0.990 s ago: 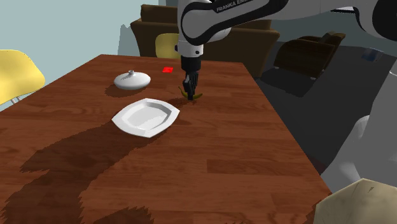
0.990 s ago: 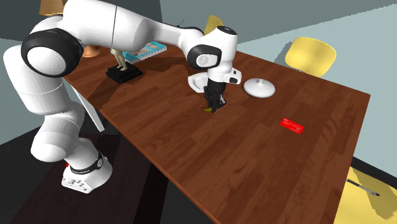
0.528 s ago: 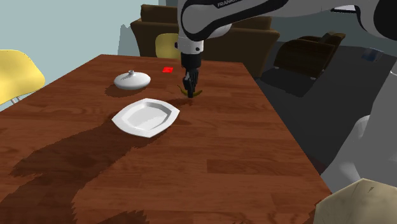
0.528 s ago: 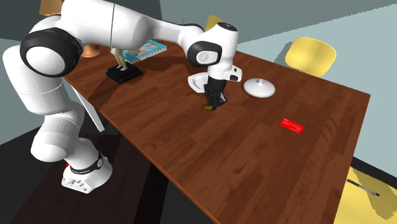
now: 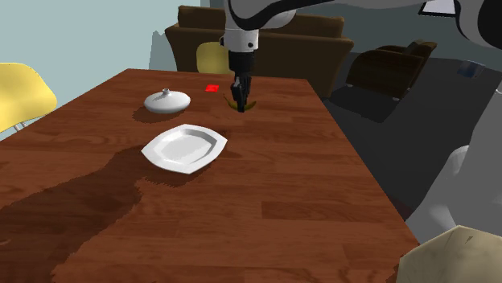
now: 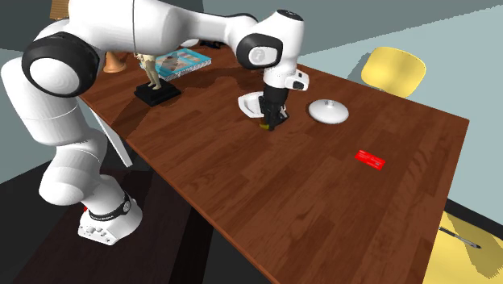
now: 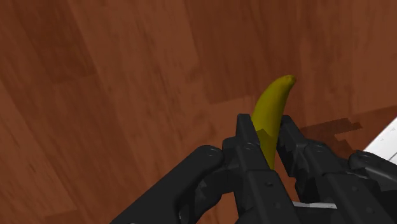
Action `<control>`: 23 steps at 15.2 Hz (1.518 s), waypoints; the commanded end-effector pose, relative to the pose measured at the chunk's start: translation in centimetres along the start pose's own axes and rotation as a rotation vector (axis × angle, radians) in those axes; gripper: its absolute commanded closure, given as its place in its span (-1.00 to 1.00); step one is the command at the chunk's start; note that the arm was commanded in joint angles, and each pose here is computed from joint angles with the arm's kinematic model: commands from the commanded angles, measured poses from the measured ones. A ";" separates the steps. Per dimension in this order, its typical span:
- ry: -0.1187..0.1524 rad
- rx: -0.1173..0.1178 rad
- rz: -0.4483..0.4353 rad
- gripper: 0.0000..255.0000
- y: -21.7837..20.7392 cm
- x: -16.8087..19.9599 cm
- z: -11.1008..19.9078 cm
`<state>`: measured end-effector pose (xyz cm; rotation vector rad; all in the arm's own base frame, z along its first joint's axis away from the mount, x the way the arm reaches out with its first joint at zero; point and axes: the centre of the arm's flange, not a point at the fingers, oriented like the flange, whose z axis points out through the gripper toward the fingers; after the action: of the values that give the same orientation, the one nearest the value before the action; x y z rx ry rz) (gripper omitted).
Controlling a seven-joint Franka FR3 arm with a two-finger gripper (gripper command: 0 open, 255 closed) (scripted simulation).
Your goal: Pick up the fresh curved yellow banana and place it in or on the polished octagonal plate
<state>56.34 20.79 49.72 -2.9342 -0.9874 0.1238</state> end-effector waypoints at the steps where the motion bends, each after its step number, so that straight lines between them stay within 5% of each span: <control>1: -0.001 0.000 0.000 1.00 0.0 -0.1 -1.1; 6: -0.001 0.000 0.000 1.00 -0.2 -0.3 -3.7; 23: -0.001 0.000 0.000 1.00 -18.7 9.0 -1.8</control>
<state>52.37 40.52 52.47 -2.9334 -0.9895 0.1251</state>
